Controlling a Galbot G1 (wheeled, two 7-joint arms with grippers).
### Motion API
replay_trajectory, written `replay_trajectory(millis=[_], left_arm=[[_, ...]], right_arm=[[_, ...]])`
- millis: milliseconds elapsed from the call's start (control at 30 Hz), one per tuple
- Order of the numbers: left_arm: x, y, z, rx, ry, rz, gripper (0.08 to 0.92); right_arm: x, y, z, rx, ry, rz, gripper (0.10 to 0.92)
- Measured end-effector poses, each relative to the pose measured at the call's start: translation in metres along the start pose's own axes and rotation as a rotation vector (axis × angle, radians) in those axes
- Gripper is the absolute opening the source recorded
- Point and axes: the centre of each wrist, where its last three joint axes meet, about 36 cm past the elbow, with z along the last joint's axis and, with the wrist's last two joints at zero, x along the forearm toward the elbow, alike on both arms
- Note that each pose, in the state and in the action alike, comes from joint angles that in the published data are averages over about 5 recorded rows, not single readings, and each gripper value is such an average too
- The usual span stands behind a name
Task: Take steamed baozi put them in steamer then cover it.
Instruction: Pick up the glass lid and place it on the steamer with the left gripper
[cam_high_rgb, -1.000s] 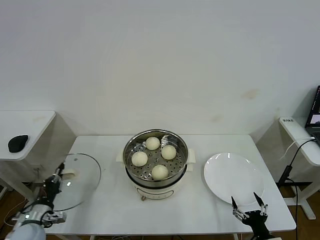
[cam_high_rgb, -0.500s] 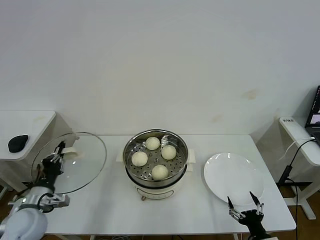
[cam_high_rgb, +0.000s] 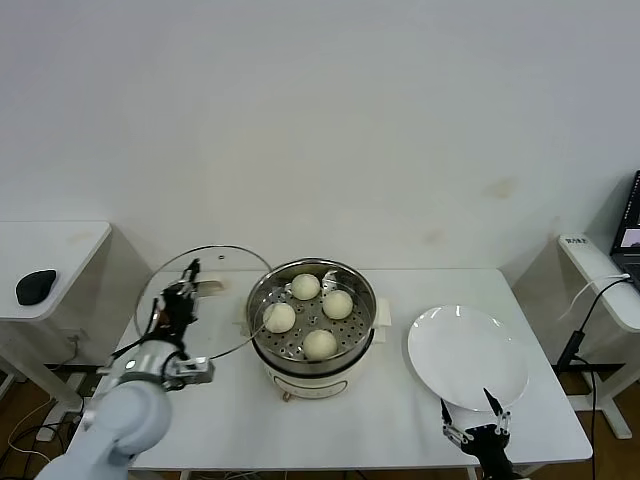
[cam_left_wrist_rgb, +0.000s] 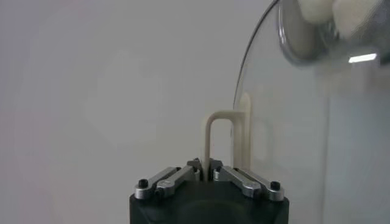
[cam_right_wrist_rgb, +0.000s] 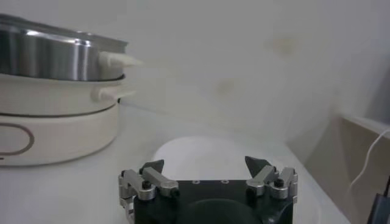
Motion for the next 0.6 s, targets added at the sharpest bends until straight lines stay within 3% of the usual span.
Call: replay_trajectory(millis=[600], left_arm=[[-0.035, -0.013, -0.108, 0.01, -0.075, 0.068, 0.147]], right_arm=[[0.003, 0.014, 0.006, 0.031, 0.008, -0.007, 0.823]])
